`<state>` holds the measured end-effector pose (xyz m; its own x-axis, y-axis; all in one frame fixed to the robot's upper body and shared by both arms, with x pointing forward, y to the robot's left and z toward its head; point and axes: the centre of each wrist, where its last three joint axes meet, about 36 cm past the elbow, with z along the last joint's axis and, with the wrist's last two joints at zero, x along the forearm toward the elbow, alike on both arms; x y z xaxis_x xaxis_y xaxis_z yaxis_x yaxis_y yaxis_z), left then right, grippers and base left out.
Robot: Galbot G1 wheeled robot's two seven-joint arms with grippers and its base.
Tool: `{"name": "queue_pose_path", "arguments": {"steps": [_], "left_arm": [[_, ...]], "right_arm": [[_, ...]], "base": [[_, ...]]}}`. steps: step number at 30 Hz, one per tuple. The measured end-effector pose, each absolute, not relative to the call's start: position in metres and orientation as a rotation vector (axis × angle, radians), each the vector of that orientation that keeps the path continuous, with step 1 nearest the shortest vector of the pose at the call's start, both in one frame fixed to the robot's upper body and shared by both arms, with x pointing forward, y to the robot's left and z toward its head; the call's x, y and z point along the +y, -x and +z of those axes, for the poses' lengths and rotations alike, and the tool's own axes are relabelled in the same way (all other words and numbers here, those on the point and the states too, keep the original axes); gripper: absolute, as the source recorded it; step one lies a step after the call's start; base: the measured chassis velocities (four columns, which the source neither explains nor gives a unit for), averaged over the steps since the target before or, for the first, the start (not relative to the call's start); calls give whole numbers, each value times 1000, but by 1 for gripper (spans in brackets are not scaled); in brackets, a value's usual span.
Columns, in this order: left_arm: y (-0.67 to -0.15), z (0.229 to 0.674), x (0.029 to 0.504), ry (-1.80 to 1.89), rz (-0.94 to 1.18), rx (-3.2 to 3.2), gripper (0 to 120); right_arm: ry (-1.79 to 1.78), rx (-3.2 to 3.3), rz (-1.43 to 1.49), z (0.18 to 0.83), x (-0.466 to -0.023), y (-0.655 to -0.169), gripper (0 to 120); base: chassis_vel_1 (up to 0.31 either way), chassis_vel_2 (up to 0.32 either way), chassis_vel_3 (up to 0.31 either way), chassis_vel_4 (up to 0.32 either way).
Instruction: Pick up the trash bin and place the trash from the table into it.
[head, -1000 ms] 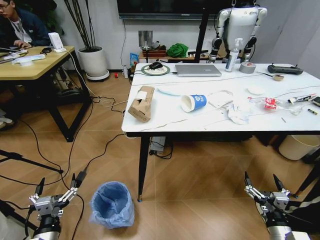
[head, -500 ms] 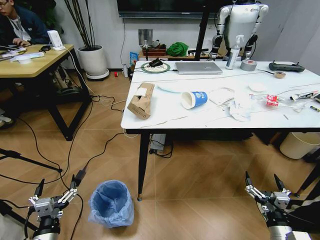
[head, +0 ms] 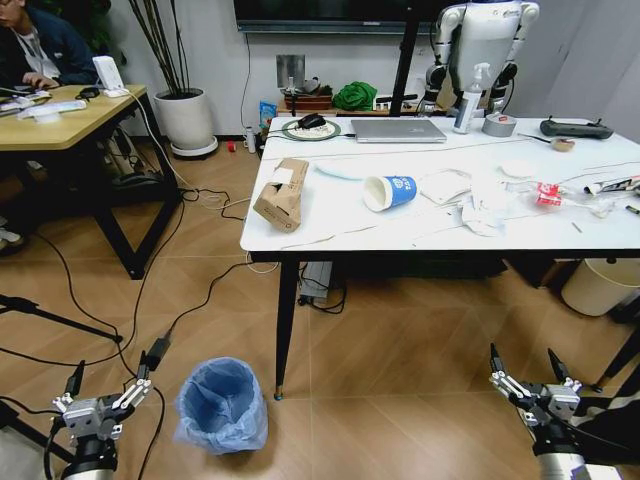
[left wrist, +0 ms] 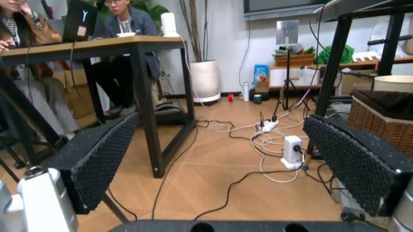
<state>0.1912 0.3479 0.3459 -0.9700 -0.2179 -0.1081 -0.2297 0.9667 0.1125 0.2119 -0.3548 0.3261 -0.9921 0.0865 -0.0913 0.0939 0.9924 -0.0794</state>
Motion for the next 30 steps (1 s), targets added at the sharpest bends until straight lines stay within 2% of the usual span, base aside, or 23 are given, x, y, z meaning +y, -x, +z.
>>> {"name": "queue_pose_path", "arguments": {"steps": [30], "left_arm": [[-186,348,348,352,190,3020,100]], "right_arm": [[-129,3037,-130,330,-352,-212,100]], "base": [[0,0,0,0]]}}
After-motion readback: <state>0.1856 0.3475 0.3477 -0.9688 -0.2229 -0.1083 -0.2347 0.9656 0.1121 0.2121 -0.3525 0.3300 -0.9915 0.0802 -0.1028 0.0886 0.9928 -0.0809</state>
